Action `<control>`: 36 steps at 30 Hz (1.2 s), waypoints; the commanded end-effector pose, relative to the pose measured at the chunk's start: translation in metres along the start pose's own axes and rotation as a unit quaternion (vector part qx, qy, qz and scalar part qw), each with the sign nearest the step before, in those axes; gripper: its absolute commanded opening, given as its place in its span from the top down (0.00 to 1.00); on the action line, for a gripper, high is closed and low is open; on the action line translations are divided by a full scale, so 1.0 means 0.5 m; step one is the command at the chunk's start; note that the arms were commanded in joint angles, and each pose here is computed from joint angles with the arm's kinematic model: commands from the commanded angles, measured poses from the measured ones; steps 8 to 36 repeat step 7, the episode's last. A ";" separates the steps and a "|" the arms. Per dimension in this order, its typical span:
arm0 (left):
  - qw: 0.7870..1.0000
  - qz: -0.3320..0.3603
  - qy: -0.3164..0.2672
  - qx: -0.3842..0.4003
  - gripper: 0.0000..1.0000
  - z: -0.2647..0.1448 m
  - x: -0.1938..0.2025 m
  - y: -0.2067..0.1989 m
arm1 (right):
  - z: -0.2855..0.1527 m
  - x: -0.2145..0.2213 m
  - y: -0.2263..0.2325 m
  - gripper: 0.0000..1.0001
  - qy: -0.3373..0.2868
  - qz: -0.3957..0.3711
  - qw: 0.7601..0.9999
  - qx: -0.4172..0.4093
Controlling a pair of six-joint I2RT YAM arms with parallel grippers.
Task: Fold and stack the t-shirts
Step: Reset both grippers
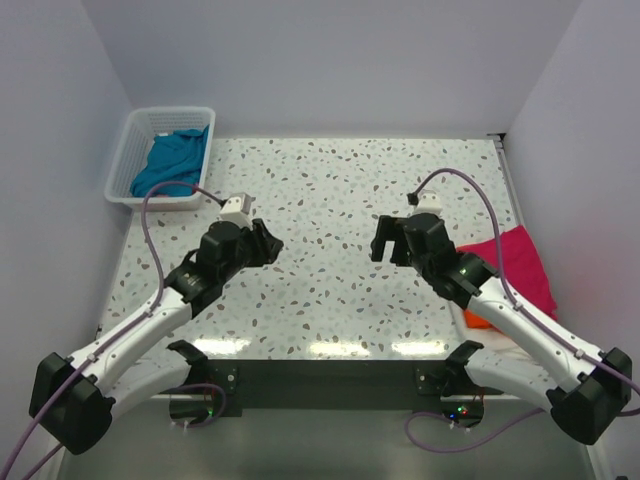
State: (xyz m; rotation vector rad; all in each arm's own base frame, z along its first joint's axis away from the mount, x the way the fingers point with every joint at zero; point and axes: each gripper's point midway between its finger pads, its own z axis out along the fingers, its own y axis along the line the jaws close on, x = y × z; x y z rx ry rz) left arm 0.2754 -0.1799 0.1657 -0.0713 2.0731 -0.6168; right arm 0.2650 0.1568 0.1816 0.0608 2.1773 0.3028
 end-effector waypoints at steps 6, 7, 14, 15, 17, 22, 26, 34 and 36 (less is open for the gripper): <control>1.000 0.010 -0.007 -0.002 0.53 0.001 -0.002 0.004 | -0.005 -0.015 -0.019 0.01 -0.024 -0.010 0.999 0.018; 1.000 0.011 -0.008 -0.002 0.53 0.000 -0.003 0.004 | -0.004 -0.015 -0.020 0.01 -0.025 -0.010 0.999 0.018; 1.000 0.011 -0.008 -0.002 0.53 0.000 -0.003 0.004 | -0.004 -0.015 -0.020 0.01 -0.025 -0.010 0.999 0.018; 1.000 0.011 -0.008 -0.002 0.53 0.000 -0.003 0.004 | -0.004 -0.015 -0.020 0.01 -0.025 -0.010 0.999 0.018; 1.000 0.011 -0.008 -0.002 0.53 0.000 -0.003 0.004 | -0.004 -0.015 -0.020 0.01 -0.025 -0.010 0.999 0.018; 1.000 0.011 -0.008 -0.002 0.53 0.000 -0.003 0.004 | -0.004 -0.015 -0.020 0.01 -0.025 -0.010 0.999 0.018; 1.000 0.011 -0.008 -0.002 0.53 0.000 -0.003 0.004 | -0.004 -0.015 -0.020 0.01 -0.025 -0.010 0.999 0.018; 1.000 0.011 -0.008 -0.002 0.53 0.000 -0.003 0.004 | -0.004 -0.015 -0.020 0.01 -0.025 -0.010 0.999 0.018; 1.000 0.011 -0.008 -0.002 0.53 0.000 -0.003 0.004 | -0.004 -0.015 -0.020 0.01 -0.025 -0.010 0.999 0.018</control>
